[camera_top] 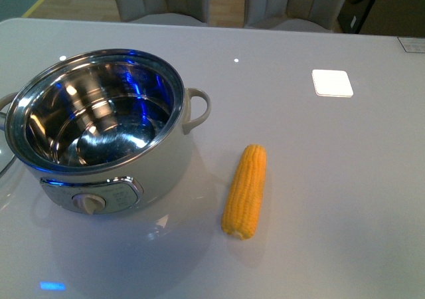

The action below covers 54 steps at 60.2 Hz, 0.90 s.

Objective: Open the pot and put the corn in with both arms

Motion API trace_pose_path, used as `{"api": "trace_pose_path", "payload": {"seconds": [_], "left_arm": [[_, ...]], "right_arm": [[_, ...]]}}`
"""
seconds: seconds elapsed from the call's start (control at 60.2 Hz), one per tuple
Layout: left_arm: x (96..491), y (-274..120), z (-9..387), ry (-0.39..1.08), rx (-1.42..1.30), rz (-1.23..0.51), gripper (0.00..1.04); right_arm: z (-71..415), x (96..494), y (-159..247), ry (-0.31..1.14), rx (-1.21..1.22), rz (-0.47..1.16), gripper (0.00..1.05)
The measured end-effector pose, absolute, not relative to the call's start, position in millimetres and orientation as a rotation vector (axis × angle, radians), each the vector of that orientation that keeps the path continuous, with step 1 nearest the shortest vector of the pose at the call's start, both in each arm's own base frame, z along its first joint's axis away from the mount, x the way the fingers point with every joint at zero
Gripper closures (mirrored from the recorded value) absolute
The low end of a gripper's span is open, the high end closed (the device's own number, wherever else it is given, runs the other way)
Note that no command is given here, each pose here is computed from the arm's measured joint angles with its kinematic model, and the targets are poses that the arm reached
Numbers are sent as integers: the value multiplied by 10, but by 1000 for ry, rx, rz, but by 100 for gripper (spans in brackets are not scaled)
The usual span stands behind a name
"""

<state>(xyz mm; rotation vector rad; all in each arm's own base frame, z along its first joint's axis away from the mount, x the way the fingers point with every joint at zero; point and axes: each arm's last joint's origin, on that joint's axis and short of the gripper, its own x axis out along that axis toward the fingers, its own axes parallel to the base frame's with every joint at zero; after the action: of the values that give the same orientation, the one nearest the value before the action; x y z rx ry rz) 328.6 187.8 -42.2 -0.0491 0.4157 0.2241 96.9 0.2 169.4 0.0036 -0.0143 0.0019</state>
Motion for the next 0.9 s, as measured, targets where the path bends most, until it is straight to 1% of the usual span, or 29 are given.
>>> {"api": "trace_pose_path", "payload": {"seconds": [0.365,0.73,0.813,0.847,0.896], "left_arm": [[3278,1870,-530,387,-23,217,62],[3243,1853,-598,365,-9,250,62],[3244,1850,-600,365,21,265,48],[3245,1852,-598,365,29,269,45],[3245,1854,-595,364,43,275,36]], "right_arm": [[1694,969,2,-14,4,2,9],[1694,969,2,-14,4,2,9],[1694,969,2,-14,4,2,9],[1694,969,2,-14,4,2,9],[1694,969,2,-14,4,2,9]]}}
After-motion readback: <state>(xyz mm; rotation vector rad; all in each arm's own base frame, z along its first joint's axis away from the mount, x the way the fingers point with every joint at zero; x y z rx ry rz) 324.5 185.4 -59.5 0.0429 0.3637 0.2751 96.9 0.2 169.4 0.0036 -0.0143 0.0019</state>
